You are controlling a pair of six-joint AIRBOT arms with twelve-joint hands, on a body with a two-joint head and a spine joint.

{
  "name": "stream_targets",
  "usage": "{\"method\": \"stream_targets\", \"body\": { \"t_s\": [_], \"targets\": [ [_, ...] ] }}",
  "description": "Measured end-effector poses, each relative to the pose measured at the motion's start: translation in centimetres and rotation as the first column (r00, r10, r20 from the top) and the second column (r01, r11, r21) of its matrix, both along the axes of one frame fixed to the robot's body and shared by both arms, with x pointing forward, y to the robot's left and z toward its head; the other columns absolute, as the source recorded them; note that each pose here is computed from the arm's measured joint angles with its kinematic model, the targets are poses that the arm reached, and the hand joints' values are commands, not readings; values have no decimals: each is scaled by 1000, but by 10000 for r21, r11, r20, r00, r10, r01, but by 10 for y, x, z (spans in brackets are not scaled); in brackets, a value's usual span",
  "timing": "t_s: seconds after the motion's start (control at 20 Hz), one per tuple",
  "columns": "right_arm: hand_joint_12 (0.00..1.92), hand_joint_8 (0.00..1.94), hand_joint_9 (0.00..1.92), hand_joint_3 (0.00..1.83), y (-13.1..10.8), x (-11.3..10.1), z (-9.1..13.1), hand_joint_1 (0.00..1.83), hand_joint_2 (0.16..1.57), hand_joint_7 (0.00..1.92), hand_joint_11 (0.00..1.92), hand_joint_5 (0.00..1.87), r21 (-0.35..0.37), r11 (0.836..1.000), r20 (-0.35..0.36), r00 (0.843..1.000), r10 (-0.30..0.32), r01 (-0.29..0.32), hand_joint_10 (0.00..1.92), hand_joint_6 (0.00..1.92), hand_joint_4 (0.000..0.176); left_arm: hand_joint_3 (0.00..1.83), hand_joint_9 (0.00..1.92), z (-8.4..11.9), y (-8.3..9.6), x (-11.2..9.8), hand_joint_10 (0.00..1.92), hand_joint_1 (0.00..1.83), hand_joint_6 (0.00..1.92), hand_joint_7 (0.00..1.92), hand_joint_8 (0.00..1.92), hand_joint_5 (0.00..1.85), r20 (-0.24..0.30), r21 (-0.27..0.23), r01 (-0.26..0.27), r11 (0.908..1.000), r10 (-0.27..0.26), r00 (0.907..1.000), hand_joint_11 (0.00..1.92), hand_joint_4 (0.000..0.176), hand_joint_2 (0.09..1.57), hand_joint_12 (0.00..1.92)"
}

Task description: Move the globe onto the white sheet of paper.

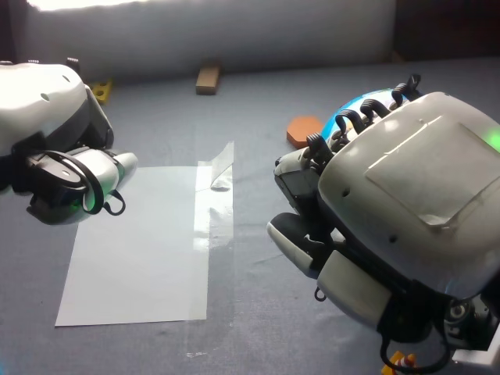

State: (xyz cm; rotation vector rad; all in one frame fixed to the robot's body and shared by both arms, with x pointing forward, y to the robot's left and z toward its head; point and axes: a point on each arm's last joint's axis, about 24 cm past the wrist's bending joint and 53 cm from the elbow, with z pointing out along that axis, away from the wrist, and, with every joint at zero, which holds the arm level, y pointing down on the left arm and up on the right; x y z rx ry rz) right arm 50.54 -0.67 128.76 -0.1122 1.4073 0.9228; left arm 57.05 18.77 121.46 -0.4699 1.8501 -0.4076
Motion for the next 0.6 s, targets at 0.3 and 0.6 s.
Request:
{"method": "stream_targets", "body": {
  "t_s": [0.3,0.6],
  "targets": [
    [0,1,52,27,0,-2,0,63,1109,80,0,94,29,10000,25,10000,14,-14,6,9,0,23,0,1,2,0,0,0,5,19,0,51,70,116,-8,9999,8,10000,0,47,1168,58],
    [0,0,54,21,-12,-1,5,66,1110,72,0,99,-20,9997,154,9996,-237,237,6,9,0,12,0,-9,0,-4,0,0,0,0,0,31,-199,251,153,9996,-148,9997,0,48,1171,28]
  ]
}}
